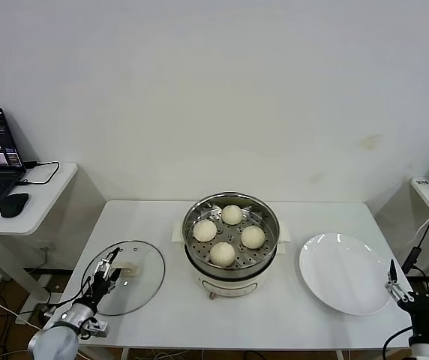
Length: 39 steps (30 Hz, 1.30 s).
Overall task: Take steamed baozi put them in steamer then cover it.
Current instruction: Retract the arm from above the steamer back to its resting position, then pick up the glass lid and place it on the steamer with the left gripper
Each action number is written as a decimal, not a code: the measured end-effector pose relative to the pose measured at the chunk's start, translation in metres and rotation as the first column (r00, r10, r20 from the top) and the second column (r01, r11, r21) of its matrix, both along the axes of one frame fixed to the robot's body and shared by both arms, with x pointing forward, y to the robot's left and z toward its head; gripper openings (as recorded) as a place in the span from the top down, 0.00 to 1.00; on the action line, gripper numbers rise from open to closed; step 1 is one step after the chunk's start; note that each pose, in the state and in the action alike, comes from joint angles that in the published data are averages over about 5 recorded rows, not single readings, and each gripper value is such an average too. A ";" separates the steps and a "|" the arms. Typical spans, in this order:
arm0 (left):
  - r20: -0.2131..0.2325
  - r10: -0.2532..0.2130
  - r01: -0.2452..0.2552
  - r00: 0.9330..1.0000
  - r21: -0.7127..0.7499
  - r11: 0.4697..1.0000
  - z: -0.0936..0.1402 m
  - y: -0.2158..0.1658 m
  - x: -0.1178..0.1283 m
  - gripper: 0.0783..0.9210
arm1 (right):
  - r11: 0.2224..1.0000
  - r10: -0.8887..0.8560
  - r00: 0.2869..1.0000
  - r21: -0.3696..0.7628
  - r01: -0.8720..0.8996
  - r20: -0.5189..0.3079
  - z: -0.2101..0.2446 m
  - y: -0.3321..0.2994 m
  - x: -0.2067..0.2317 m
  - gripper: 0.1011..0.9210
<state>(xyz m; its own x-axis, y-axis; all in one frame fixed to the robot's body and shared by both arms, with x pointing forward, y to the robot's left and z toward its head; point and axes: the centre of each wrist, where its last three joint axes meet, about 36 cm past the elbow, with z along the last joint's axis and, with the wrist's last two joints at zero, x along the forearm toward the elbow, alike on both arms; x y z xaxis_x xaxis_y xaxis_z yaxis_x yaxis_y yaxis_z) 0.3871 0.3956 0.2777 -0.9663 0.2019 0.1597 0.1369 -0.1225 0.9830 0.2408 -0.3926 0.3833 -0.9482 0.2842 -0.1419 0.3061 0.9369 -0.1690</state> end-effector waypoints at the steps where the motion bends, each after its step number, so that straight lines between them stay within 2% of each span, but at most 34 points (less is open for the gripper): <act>1: 0.000 0.001 -0.001 1.000 -0.005 1.000 -0.001 -0.001 0.002 0.12 | 1.000 0.000 1.000 0.000 0.000 0.000 0.000 0.000 0.000 0.12; 5: -0.001 0.002 -0.002 1.000 -0.023 1.000 -0.002 -0.005 0.008 0.13 | 1.000 0.002 1.000 -0.001 -0.002 -0.004 -0.002 0.000 0.000 0.12; 8: -0.005 0.004 -0.004 1.000 -0.033 0.999 -0.002 -0.006 0.011 0.19 | 1.000 0.003 1.000 -0.002 -0.003 -0.007 -0.004 0.000 0.000 0.12; 16: -0.022 0.021 -0.022 1.000 -0.048 0.999 -0.005 -0.004 0.018 0.46 | 1.000 0.009 1.000 -0.002 -0.009 -0.013 -0.007 0.002 0.001 0.12; 26: -0.031 0.064 -0.067 0.997 -0.071 0.995 -0.020 0.004 0.018 0.80 | 1.000 0.016 1.000 -0.010 -0.016 -0.011 -0.007 0.000 0.001 0.12; 31: 0.001 0.078 -0.078 0.997 -0.089 0.993 -0.023 0.007 0.018 0.93 | 1.000 0.020 1.000 -0.012 -0.020 -0.009 -0.006 0.000 0.003 0.12; 35: 0.042 0.090 -0.085 0.995 -0.099 0.991 -0.019 0.008 0.015 0.93 | 1.000 0.028 1.000 -0.012 -0.028 -0.010 -0.007 0.002 0.004 0.12; 39: 0.094 0.108 -0.098 0.990 -0.104 0.990 -0.006 0.009 0.014 0.93 | 0.999 0.036 0.999 -0.012 -0.036 -0.010 -0.007 0.005 0.006 0.12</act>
<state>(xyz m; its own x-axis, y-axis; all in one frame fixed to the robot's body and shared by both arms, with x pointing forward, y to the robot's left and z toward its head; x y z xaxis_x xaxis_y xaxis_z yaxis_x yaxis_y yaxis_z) 0.4006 0.4049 0.2720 -0.9928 0.1103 0.0467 0.0454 -0.0143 0.9989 0.2464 -0.3880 0.3762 -0.9593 0.2479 -0.1355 0.2702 0.9451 -0.1836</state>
